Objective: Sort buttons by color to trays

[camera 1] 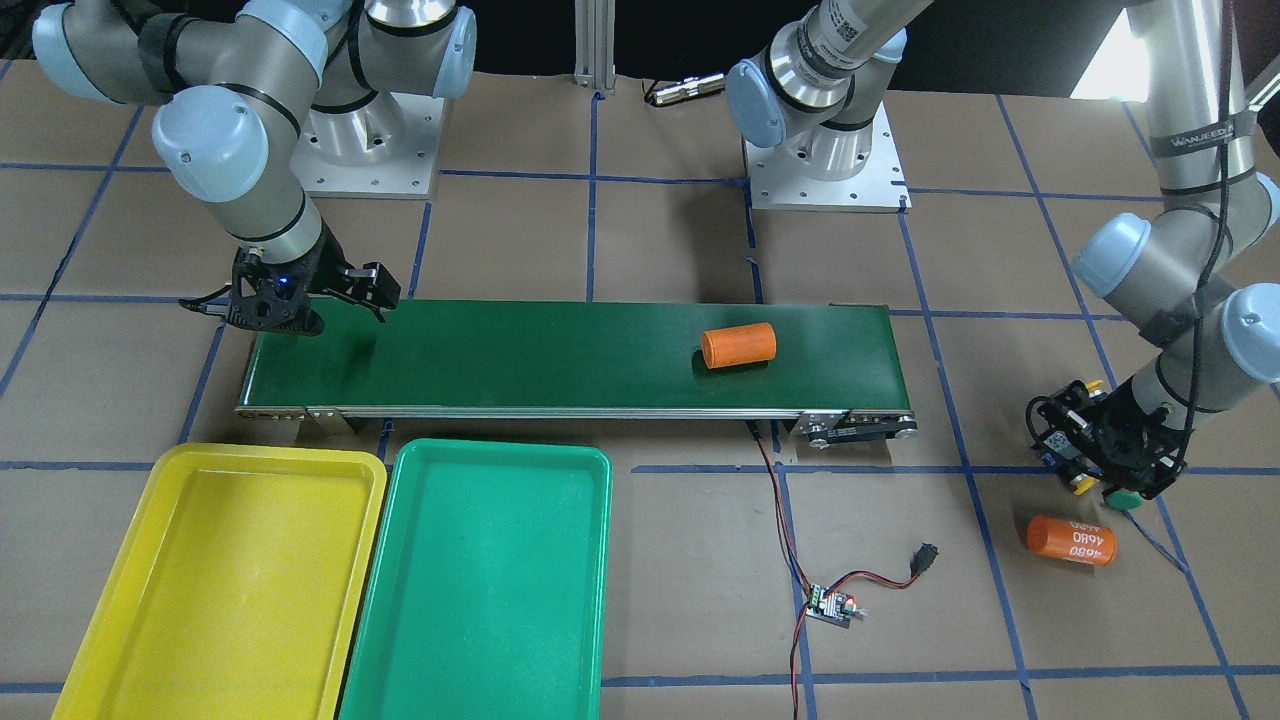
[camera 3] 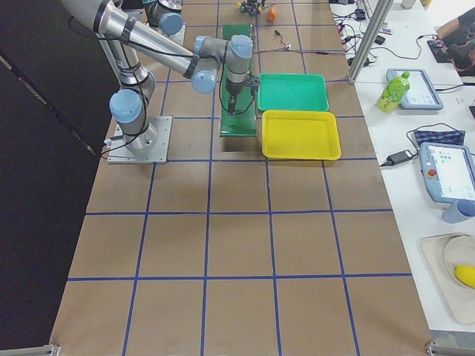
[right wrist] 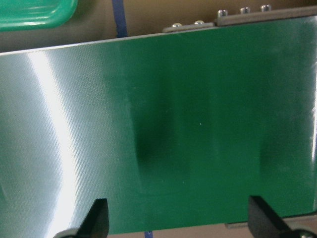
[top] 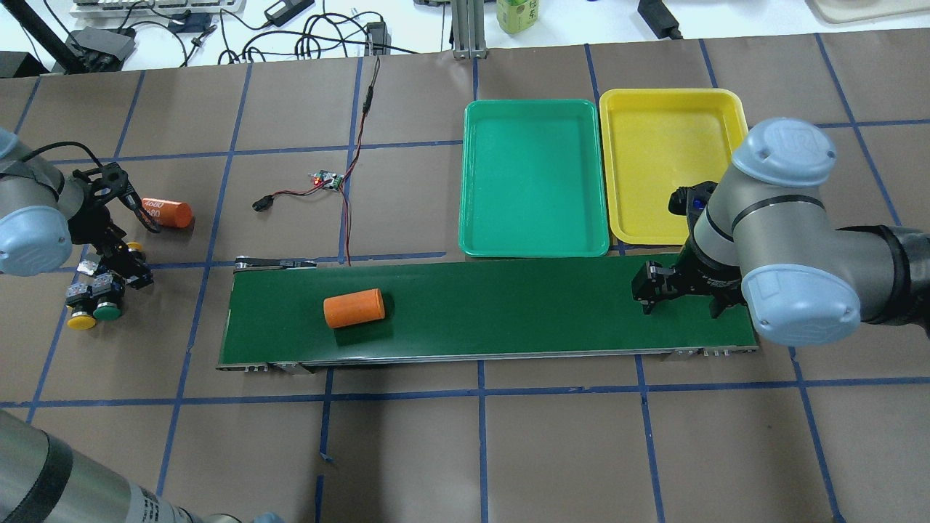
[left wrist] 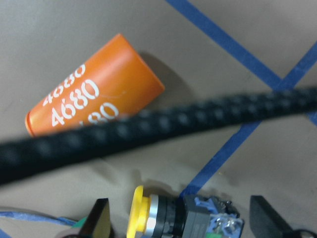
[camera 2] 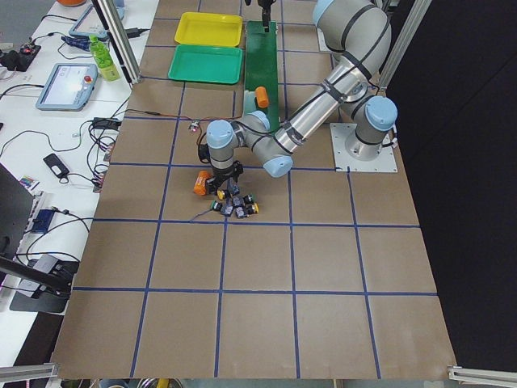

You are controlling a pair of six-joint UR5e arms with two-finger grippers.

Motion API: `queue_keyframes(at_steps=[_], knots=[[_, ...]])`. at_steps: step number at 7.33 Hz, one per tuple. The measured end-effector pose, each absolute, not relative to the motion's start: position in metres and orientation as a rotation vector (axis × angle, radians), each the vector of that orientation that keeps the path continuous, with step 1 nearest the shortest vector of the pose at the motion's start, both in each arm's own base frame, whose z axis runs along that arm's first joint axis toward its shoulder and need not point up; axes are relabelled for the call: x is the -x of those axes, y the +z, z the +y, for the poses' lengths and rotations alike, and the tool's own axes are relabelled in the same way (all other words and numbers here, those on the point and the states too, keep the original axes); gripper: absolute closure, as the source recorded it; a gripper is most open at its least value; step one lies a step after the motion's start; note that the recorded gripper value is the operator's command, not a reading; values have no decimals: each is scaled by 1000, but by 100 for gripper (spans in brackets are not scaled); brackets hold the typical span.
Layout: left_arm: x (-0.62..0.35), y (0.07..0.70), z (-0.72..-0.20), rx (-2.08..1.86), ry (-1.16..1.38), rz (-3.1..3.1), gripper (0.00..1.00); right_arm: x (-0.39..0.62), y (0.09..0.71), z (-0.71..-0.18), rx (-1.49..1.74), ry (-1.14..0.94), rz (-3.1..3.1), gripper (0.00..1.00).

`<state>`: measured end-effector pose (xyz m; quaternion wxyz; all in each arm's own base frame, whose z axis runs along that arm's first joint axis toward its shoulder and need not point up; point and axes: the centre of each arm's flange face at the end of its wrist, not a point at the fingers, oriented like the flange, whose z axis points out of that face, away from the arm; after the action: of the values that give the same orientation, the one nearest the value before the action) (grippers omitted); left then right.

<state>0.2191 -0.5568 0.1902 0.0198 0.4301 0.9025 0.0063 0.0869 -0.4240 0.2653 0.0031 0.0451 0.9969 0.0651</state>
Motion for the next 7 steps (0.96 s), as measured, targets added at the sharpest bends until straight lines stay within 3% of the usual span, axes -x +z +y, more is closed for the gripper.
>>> queue_keyframes(at_steps=[3,5,7], knots=[[-229,175,-551,-1343,47,2822,0,-88,266,-424,-6,193,3113,0],[-233,180,-553,-1338,50,2817,0,-88,270,-428,377,152,3078,0],[-233,190,-553,-1335,52,2818,0,-87,276,-437,955,18,2968,0]])
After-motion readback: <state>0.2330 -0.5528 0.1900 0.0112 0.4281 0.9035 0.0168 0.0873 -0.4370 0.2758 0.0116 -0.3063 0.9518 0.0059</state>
